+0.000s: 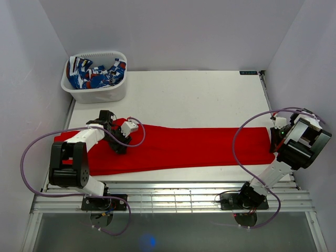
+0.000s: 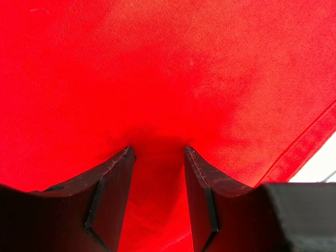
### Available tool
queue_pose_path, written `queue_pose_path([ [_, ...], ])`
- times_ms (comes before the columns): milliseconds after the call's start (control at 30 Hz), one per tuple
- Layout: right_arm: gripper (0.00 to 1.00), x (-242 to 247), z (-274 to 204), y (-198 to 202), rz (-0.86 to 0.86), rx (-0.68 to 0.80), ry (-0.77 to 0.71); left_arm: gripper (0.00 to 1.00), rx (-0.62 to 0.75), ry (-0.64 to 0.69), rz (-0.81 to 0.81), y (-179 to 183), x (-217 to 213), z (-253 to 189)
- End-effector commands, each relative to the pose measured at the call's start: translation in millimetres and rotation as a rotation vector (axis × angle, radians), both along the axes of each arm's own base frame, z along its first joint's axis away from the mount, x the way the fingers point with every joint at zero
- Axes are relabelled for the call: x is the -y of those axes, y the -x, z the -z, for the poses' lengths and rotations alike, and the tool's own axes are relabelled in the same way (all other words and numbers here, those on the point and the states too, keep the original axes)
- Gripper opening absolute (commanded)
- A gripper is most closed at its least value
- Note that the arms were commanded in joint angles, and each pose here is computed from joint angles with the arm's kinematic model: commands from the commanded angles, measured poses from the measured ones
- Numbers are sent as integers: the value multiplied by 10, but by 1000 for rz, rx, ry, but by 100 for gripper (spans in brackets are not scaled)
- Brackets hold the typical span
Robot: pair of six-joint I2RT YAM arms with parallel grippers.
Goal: Fold and stack the trousers
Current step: Fold the trousers
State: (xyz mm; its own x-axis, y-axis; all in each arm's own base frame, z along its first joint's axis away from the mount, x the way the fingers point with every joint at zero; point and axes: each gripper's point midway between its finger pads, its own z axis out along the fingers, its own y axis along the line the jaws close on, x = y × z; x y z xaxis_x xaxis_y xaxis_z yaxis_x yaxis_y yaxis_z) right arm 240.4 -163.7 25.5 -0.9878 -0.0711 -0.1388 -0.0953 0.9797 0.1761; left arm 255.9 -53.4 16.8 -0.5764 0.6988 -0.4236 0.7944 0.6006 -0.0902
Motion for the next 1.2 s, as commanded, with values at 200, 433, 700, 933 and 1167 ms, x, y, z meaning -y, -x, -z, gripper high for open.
queue_pose_path([
  [200, 8, -2, -447, 9, 2, 48, -22, 56, -18, -124, 3, 45, -262, 320],
  [433, 8, 65, -448, 291, -15, -19, -18, 55, -22, -137, 2, 76, -290, 345],
  [700, 8, 90, 149, 350, 15, -60, -9, 56, -19, -103, -10, 42, -230, 270],
  [933, 31, 403, -252, -149, 42, 115, 81, 61, 34, 135, 8, -49, 162, -564],
  [1167, 80, -186, -1015, -727, -136, 389, 9, 64, 19, 190, -106, -25, 170, -1121],
])
